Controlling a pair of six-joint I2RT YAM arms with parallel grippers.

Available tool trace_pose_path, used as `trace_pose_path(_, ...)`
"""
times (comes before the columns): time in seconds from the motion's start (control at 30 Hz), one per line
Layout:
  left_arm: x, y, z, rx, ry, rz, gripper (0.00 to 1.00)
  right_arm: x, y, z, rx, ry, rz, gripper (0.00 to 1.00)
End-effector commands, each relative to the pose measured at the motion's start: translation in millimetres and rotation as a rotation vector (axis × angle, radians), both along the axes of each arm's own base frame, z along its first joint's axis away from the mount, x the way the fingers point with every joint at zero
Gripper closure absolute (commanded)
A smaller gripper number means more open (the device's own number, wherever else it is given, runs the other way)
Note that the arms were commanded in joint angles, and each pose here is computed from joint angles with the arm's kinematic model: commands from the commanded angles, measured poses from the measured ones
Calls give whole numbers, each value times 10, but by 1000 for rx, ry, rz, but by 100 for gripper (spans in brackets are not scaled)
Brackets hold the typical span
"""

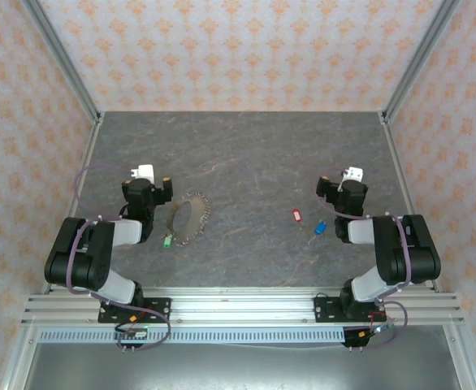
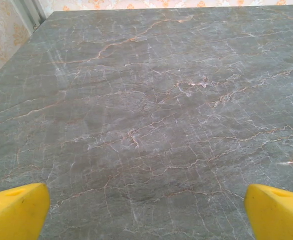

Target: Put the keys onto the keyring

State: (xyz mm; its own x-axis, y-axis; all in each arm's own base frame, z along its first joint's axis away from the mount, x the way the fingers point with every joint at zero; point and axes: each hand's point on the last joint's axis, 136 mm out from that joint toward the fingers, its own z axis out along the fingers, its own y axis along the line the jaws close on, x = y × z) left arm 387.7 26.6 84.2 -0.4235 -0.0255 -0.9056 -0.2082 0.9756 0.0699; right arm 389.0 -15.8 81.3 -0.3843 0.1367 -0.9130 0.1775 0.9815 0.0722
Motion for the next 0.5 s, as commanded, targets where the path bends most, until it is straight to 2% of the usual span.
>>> trace_pose_path(0.0,48,26,121,-3,-32,27,0,45,-6,83,-6,-28,3,1)
trace_pose_path(0.47,50,25,121,-4,-32,27,0,46,-6,73,-5,-25,3,1)
